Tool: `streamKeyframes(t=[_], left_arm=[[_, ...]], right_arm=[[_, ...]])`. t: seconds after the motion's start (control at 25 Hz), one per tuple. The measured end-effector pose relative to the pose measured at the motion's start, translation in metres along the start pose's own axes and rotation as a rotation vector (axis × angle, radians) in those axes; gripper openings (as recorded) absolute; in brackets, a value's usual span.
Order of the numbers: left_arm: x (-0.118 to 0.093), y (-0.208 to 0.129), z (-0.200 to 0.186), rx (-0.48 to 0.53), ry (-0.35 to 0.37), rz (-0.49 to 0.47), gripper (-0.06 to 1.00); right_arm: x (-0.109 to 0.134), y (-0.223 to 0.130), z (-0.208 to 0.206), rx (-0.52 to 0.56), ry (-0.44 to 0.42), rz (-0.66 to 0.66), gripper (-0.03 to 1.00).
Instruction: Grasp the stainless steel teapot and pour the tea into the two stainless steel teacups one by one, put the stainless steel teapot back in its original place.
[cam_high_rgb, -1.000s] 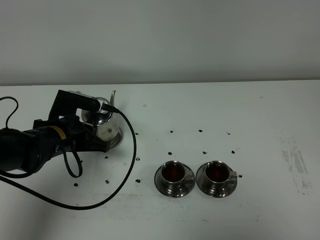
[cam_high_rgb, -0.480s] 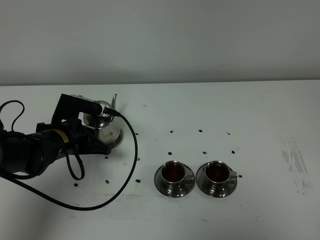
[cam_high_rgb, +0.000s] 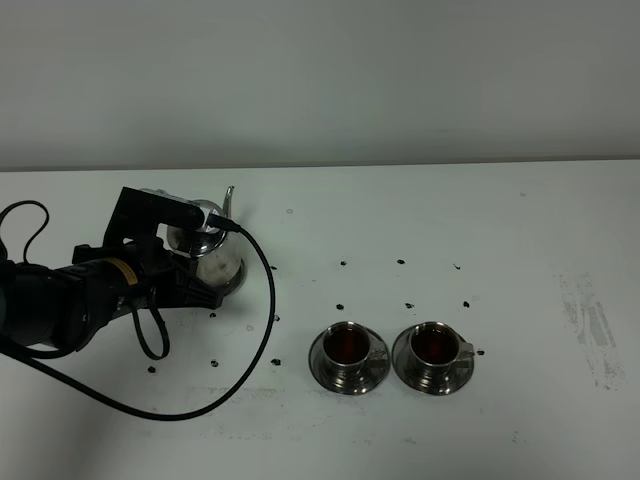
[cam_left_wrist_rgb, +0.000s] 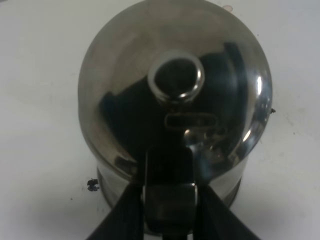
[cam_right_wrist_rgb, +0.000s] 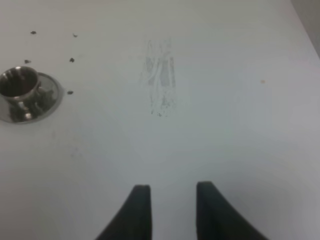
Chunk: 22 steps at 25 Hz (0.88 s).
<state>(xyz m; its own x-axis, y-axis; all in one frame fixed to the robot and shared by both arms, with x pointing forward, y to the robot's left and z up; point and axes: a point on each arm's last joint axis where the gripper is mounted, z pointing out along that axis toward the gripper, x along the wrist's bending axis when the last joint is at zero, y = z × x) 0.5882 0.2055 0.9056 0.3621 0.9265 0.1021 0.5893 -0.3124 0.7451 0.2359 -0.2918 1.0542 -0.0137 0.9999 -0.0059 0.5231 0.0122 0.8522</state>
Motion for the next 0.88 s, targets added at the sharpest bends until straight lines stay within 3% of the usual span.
streamKeyframes(t=[0.88], left_arm=[[-0.0005,-0.0026,0.0041,-0.004,-0.001,0.0,0.23]], right_arm=[[0.0,0.0,0.0,0.0,0.0,0.0,0.23]])
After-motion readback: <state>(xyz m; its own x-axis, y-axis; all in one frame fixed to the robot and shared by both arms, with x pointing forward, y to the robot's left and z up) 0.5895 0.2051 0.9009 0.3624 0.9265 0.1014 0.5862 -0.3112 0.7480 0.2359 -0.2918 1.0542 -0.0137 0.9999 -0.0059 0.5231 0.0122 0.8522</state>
